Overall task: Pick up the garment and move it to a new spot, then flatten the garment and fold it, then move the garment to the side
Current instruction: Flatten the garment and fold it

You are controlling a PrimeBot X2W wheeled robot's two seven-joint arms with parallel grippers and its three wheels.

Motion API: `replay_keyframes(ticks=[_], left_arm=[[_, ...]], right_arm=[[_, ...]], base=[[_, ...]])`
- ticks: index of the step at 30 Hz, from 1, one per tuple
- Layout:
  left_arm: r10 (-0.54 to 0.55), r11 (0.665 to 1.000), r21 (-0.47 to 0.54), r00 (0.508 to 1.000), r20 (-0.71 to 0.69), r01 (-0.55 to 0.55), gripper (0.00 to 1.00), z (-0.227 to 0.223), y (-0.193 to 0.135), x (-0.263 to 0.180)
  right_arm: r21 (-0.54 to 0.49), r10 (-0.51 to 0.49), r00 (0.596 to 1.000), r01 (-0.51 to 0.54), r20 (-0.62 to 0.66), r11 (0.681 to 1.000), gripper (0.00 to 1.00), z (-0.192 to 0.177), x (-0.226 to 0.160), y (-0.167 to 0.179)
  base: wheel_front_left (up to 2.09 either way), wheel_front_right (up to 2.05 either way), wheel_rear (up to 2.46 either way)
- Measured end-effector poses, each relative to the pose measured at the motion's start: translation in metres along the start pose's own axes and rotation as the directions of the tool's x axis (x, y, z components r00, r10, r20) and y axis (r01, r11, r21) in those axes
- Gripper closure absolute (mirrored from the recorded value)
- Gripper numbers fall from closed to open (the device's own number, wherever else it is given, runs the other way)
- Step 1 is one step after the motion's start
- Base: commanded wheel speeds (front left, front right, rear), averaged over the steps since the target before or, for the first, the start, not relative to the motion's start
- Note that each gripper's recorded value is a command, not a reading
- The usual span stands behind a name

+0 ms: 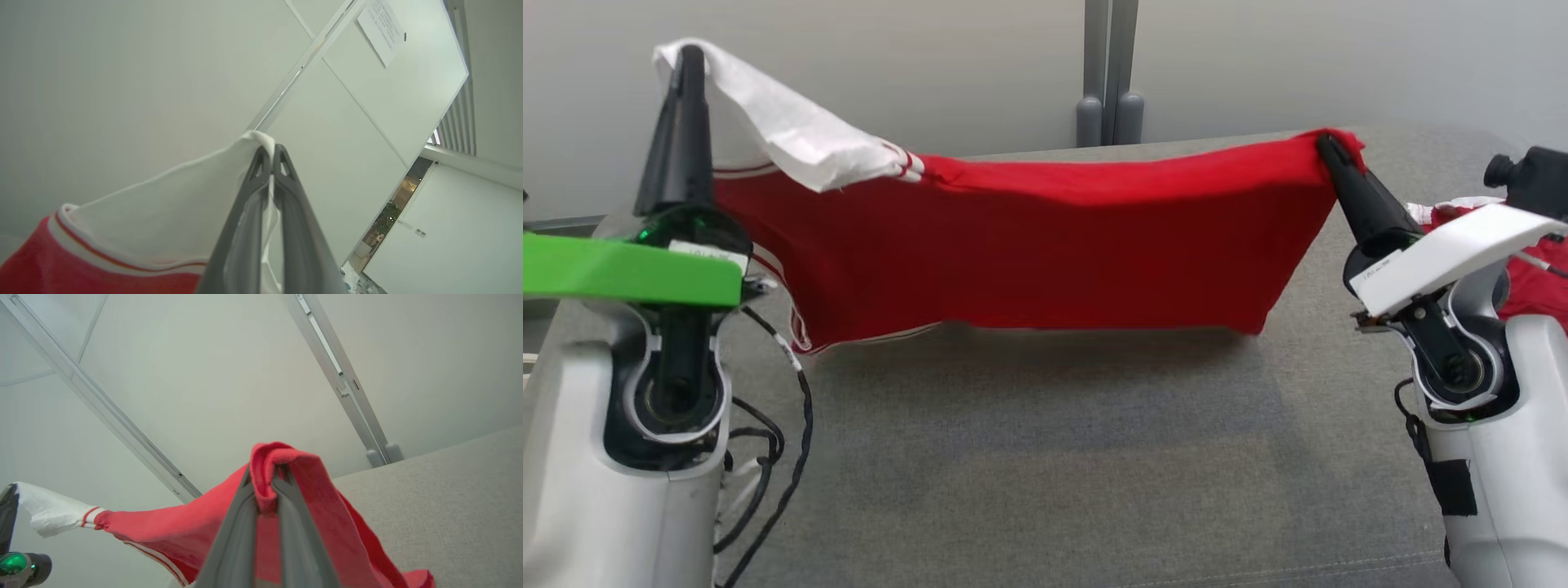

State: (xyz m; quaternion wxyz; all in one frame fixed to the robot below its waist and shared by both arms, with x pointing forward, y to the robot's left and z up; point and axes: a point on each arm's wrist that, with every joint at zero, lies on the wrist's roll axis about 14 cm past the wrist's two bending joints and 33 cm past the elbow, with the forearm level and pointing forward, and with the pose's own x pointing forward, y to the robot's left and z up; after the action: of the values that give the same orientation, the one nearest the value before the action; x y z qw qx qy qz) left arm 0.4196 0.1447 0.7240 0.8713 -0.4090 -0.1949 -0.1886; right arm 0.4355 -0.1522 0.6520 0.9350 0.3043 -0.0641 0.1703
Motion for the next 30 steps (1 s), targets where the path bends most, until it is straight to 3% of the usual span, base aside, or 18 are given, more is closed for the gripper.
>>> replay_keyframes(ticks=[7,12,19,23,26,30], left_arm=[[-0.148,0.987,0.064,0.989,0.025,0.146,1.0,0.032,-0.06,0.029],[-0.184,0.977,0.108,0.983,-0.012,0.184,1.0,0.032,-0.075,0.054],[-0.043,0.986,0.153,0.994,-0.102,0.059,1.0,0.01,-0.034,0.106],[0.034,0.984,0.175,0.995,-0.099,-0.016,1.0,0.005,-0.005,0.141],[0.065,0.976,0.211,0.996,-0.058,-0.051,1.0,0.01,0.01,0.167],[0.012,0.964,0.264,0.999,0.049,-0.025,1.0,0.027,0.007,0.201]], right_arm=[[-0.046,0.067,0.997,-0.065,0.041,0.997,1.0,0.047,0.001,0.031],[-0.046,0.066,0.997,-0.064,0.029,0.997,1.0,0.067,0.012,0.034],[0.016,0.045,0.997,-0.044,-0.064,0.999,1.0,0.063,0.064,0.018],[-0.027,0.015,0.997,-0.017,-0.076,0.999,1.0,0.065,0.11,0.014],[-0.092,-0.012,0.999,0.009,-0.032,0.996,1.0,0.074,0.143,0.013],[-0.162,0.0,0.995,0.016,0.097,0.987,1.0,0.103,0.182,0.021]], base=[[0.0,0.0,0.0],[0.0,0.0,0.0],[0.0,0.0,0.0],[0.0,0.0,0.0],[0.0,0.0,0.0],[0.0,0.0,0.0]])
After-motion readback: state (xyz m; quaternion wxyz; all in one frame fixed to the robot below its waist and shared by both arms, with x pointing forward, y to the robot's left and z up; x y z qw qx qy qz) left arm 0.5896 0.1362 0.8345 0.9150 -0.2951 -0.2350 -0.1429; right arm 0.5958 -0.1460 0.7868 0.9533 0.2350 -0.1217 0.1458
